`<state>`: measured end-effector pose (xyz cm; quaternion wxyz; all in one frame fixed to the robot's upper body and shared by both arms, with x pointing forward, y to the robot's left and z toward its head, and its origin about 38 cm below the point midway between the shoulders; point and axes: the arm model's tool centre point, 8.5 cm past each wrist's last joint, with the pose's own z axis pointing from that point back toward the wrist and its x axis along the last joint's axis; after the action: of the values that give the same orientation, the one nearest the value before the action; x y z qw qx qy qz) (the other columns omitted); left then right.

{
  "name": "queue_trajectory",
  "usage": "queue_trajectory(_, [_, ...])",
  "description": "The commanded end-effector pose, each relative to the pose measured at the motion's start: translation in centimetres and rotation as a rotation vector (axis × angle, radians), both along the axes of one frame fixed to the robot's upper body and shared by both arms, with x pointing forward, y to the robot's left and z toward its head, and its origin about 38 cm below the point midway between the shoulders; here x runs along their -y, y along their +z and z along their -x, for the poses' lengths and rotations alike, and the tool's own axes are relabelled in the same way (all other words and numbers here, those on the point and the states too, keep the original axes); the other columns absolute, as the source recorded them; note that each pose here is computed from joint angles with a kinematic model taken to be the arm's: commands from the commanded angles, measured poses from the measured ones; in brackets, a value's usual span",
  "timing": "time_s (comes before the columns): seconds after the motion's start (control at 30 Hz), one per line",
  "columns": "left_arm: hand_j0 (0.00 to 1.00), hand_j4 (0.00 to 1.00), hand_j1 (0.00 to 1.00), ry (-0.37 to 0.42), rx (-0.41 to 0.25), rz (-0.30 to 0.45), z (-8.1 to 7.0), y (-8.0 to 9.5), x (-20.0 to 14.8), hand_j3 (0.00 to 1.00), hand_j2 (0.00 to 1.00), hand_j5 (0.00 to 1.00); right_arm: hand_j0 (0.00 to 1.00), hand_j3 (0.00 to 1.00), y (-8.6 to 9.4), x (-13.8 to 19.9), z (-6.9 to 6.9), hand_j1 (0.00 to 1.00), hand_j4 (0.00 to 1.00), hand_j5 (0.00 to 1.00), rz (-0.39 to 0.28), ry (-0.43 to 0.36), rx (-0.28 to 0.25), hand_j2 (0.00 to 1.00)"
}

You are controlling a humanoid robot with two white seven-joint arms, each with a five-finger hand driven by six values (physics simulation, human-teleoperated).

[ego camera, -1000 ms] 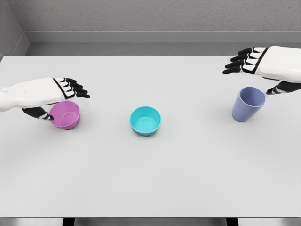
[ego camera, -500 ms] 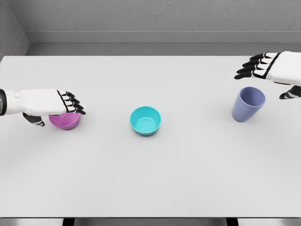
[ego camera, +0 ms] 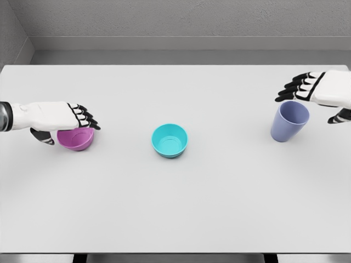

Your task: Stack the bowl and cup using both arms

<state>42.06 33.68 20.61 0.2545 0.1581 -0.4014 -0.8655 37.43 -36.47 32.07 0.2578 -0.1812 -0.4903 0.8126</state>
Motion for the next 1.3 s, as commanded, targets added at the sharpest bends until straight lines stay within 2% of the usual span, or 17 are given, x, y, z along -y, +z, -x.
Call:
queue_trajectory(0.0, [1.00,1.00,1.00,0.017,-0.004,0.002,-0.2,-0.1,-0.4,1.00,1.00,1.00,1.00,1.00,-0.7,-0.3,0.0,1.00,1.00,1.00,0.004,0.004,-0.016,1.00])
queue_trajectory(0.13, [1.00,1.00,1.00,0.025,-0.007,0.004,-0.4,-0.3,-0.5,1.00,1.00,1.00,1.00,1.00,-1.5,-0.3,-0.6,1.00,1.00,1.00,0.041,-0.002,-0.001,1.00])
queue_trajectory(0.33, [1.00,1.00,1.00,0.025,-0.008,0.003,-0.4,-0.4,-0.5,1.00,1.00,1.00,1.00,1.00,-1.9,1.1,-1.5,1.00,1.00,1.00,0.031,-0.055,-0.010,1.00])
queue_trajectory(0.57, [1.00,1.00,1.00,0.027,-0.018,0.011,-0.6,-0.9,-0.2,1.00,1.00,1.00,1.00,1.00,-2.9,0.0,-2.1,1.00,1.00,1.00,0.022,-0.038,-0.016,1.00])
queue_trajectory(0.7, [1.00,1.00,1.00,0.022,-0.019,0.013,-0.6,-1.1,0.1,1.00,1.00,1.00,1.00,1.00,-3.0,0.3,-2.2,1.00,1.00,1.00,0.025,-0.046,-0.019,1.00])
queue_trajectory(0.77, [1.00,1.00,1.00,0.033,-0.025,0.012,-0.8,-1.3,-0.1,1.00,1.00,1.00,1.00,1.00,-3.9,0.1,-2.2,1.00,1.00,1.00,0.048,-0.042,-0.037,1.00])
queue_trajectory(0.83, [1.00,1.00,1.00,0.034,-0.031,0.019,-1.0,-1.6,0.1,1.00,1.00,1.00,1.00,1.00,-3.7,0.1,-2.2,1.00,1.00,1.00,0.048,-0.041,-0.031,1.00])
queue_trajectory(0.93, [1.00,1.00,1.00,0.034,-0.030,0.010,-1.0,-1.7,0.1,1.00,1.00,1.00,1.00,1.00,-4.4,0.4,-2.5,1.00,1.00,1.00,0.045,-0.055,-0.049,1.00])
queue_trajectory(1.27, [1.00,1.00,1.00,0.033,-0.029,0.005,-1.0,-1.8,0.0,1.00,1.00,1.00,1.00,1.00,-4.9,0.9,-2.9,1.00,1.00,1.00,0.057,-0.073,-0.057,1.00])
